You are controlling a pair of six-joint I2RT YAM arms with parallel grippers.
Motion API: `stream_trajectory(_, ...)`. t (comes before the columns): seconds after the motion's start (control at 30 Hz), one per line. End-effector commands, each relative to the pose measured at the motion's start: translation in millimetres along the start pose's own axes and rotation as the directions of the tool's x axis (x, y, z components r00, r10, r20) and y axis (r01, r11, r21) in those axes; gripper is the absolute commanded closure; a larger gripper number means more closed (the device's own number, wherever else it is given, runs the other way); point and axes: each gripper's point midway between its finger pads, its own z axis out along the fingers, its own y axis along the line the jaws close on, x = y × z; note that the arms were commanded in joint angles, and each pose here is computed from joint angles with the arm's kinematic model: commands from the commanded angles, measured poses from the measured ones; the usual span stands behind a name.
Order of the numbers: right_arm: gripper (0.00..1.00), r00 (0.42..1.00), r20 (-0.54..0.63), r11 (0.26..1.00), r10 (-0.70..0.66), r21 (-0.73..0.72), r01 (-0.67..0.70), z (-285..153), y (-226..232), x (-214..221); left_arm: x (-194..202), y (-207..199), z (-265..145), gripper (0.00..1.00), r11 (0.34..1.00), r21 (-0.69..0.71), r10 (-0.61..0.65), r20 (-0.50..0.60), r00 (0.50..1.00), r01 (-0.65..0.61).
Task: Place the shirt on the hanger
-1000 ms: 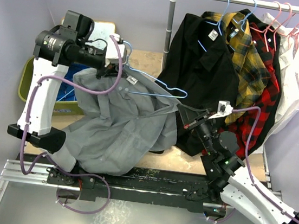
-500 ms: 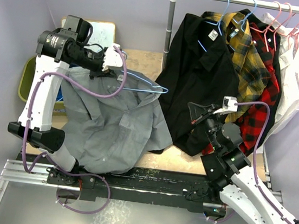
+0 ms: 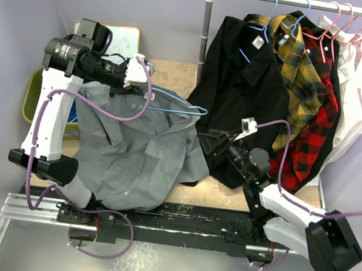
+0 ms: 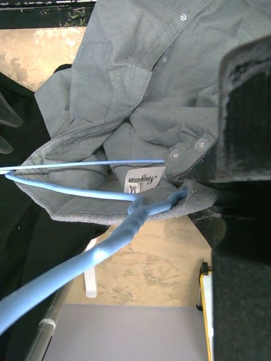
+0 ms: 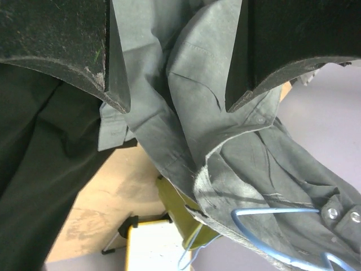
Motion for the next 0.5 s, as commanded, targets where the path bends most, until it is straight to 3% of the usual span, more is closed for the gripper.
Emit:
stream_trajectory(0.0,0.31,0.974,0.226,0.971,-0.008,-0.232,0.062,12,55,-62,-26,-7,-14,1.0,0.997,-0.032,0.071,0.065,0.995,-0.069)
stream_trajectory(0.3,0.31,0.975,0.223,0.967,0.016,-0.251,0.041,28,56,-63,-20,-8,-11,1.0,0.998,-0.021,0.059,0.052,0.997,-0.058)
stream_trajectory(0.47,0.45,0.98,0.197,0.97,0.026,-0.244,0.023,42,50,-55,-22,-10,-12,1.0,0.998,-0.019,0.056,0.06,0.997,-0.055)
